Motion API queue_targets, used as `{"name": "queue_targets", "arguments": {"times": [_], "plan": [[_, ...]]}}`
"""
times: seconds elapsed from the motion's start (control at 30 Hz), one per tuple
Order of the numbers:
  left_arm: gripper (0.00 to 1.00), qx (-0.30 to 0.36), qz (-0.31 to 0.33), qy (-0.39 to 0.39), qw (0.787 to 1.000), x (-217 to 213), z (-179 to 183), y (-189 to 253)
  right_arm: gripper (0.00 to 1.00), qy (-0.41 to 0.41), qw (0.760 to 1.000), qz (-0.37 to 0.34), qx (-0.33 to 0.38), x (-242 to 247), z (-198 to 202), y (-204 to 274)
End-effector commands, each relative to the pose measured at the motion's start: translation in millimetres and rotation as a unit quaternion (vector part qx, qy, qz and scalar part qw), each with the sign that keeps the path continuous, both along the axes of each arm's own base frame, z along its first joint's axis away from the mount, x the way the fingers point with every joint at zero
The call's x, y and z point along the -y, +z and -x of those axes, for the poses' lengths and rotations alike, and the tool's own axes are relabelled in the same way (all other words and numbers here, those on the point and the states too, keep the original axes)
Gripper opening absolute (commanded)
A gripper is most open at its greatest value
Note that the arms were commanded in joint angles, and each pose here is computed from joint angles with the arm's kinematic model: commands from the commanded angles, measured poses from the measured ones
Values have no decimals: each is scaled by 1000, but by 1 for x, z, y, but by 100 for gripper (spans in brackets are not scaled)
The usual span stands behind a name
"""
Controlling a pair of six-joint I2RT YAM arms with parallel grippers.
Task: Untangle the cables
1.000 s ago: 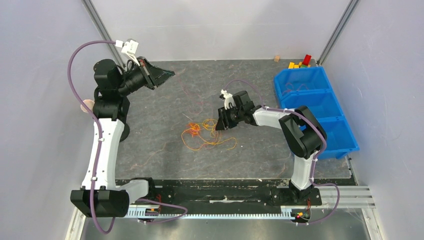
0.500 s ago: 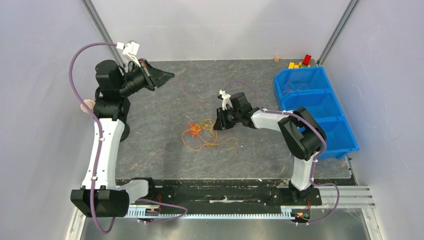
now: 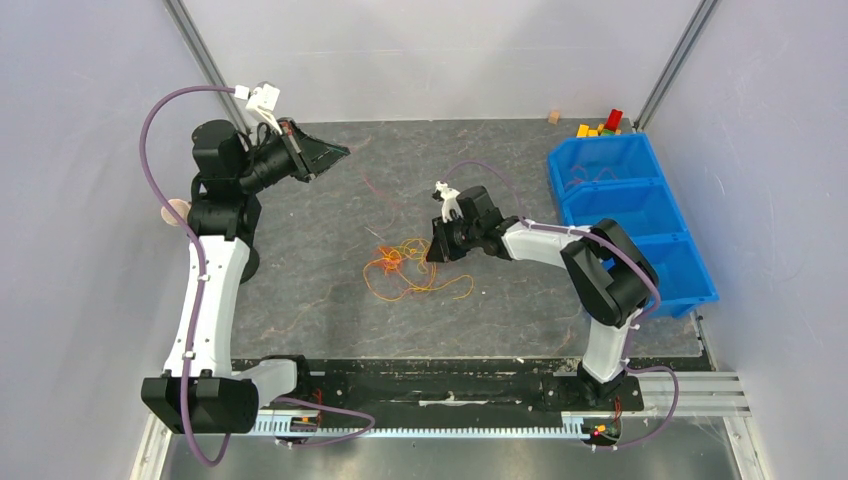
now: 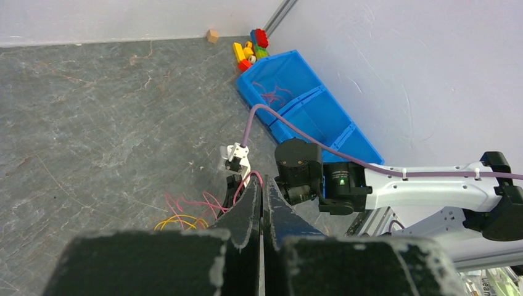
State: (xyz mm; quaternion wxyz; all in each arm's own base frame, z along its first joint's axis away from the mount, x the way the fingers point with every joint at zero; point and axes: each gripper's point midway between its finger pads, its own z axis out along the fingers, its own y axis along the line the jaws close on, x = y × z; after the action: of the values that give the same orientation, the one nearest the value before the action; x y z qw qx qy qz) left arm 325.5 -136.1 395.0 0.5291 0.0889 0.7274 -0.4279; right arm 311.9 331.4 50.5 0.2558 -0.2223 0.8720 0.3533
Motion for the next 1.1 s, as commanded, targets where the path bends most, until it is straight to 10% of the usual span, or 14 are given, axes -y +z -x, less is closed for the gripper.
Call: {"name": "queue_targets", "arguments": {"times": [0.0, 0.33, 0.43, 0.9, 1.07], "plan": [[2, 25, -19, 1, 1000, -2, -3, 4, 17, 2, 1000, -2, -8, -7, -3, -8], [2, 11, -19, 2, 1000, -2, -3, -6, 31, 10, 999, -23, -22, -21, -10, -19], [2, 1, -25, 9, 1000, -4, -3, -13, 0, 24, 999, -38, 0, -22, -9, -1], [3, -216, -147, 158, 952, -76, -48, -178, 0, 4, 973, -146, 180, 75, -9, 184], [49, -195, -153, 52, 967, -54, -37, -187, 0, -3, 949, -172, 265, 88, -3, 250]]}}
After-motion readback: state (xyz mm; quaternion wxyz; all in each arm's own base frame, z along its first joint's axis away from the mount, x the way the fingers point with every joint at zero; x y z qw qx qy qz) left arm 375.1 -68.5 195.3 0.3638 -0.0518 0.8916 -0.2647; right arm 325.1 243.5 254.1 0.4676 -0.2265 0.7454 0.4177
